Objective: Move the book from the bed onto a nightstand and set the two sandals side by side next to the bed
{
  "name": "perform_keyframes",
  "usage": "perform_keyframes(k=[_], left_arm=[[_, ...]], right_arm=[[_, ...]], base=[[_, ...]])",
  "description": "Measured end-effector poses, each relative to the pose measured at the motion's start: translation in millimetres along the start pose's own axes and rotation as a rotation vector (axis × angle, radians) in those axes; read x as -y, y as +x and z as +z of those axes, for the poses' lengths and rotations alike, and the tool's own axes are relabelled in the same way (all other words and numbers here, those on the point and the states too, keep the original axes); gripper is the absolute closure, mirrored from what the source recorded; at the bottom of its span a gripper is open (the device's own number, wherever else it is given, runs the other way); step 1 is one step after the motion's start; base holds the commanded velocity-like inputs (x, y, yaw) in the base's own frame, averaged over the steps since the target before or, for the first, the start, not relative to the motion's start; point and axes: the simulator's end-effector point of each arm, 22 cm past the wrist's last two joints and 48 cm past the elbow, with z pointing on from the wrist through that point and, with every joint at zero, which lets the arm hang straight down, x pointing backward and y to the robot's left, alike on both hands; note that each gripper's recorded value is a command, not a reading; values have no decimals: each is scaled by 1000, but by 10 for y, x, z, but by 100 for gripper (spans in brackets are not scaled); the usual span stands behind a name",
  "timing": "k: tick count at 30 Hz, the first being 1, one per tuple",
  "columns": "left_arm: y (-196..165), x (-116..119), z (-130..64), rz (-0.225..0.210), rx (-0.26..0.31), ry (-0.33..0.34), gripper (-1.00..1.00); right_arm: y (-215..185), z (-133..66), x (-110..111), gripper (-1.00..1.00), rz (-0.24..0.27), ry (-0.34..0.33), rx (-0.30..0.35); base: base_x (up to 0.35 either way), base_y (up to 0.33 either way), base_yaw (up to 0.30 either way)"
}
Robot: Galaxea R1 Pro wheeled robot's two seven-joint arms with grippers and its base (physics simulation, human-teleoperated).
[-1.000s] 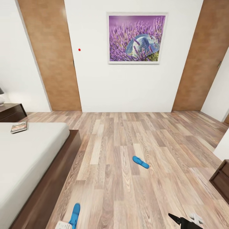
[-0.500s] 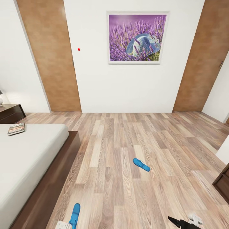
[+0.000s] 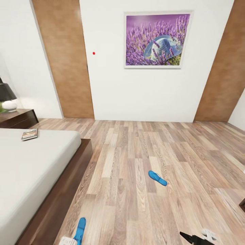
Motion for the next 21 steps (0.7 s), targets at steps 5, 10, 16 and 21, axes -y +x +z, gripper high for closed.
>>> perform_keyframes(k=[5, 10, 16, 21], left_arm=[[0, 0, 0, 0, 0, 0, 100], [-1, 1, -1, 0, 0, 0, 100], [-2, 2, -1, 0, 0, 0, 100], [-1, 2, -1, 1, 0, 0, 100]], right_arm=[[0, 0, 0, -100, 0, 0, 0], [-1, -2, -1, -100, 0, 0, 0], [0, -3, -1, -100, 0, 0, 0], [0, -3, 0, -100, 0, 0, 0]], base=[[0, 0, 229], [120, 0, 24], [307, 0, 2], [326, 0, 0]])
